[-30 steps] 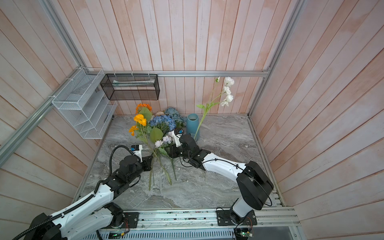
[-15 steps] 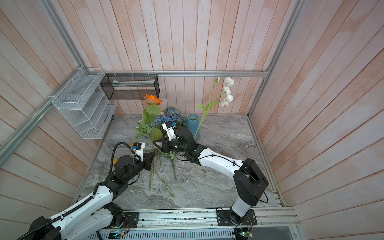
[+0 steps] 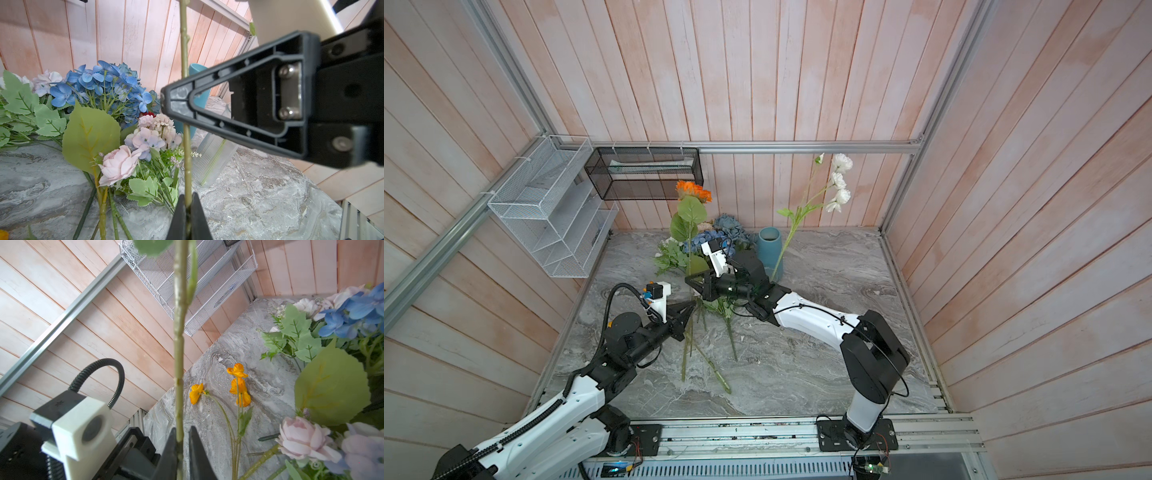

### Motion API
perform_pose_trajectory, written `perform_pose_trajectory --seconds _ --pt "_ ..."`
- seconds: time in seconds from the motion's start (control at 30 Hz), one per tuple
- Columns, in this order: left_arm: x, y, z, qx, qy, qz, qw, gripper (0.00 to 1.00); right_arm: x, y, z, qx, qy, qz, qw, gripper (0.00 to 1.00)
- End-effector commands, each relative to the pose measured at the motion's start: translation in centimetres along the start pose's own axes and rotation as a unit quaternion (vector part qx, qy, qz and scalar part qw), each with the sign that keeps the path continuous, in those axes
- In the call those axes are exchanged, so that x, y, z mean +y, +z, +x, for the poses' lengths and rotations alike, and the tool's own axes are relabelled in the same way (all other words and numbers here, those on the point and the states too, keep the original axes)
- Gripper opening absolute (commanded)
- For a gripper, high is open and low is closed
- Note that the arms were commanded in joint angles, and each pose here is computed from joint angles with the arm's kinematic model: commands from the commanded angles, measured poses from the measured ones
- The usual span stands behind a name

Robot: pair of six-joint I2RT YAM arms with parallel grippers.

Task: Arrange the flowers into the vase
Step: 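Lift the orange gerbera with the right gripper and carry it over the clear glass vase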

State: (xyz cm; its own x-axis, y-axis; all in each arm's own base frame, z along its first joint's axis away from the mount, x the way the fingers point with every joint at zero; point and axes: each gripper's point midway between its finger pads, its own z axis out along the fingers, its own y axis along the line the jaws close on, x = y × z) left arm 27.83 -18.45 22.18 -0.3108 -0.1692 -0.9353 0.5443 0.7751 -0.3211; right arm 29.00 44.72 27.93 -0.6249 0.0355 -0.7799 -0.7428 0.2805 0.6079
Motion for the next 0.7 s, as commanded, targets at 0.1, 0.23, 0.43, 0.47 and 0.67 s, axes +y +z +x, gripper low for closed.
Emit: perform_pose_trajectory --seconds 0.1,0.23,0.43,0.47,0.67 --pt "-0.7 -0.1 -0.5 -0.011 0.004 0.018 1.0 0.04 1.0 0.1 -0.7 -0.009 -0.008 -0.018 1.0 0.0" --pt "-0.3 -0.2 -0.9 -0.019 -0.008 0.005 1.0 0.99 1.0 -0.3 -0.8 -0.011 -0.018 -0.011 1.0 0.0" --pt "1.0 -0.4 -1.1 -0.03 -0.033 -0.024 0.999 1.0 0.6 -2.1 -2.3 -0.027 -0.059 0.034 0.997 0.0" --pt "1.2 -0.4 -1.1 -0.031 -0.039 -0.029 0.998 1.0 0.5 -2.6 -2.7 -0.032 -0.066 0.047 0.996 0.0" --pt "3.5 -1.2 -1.1 -0.059 -0.098 -0.054 0.992 1.0 -0.2 -6.7 -6.4 -0.071 -0.133 0.128 0.98 0.0"
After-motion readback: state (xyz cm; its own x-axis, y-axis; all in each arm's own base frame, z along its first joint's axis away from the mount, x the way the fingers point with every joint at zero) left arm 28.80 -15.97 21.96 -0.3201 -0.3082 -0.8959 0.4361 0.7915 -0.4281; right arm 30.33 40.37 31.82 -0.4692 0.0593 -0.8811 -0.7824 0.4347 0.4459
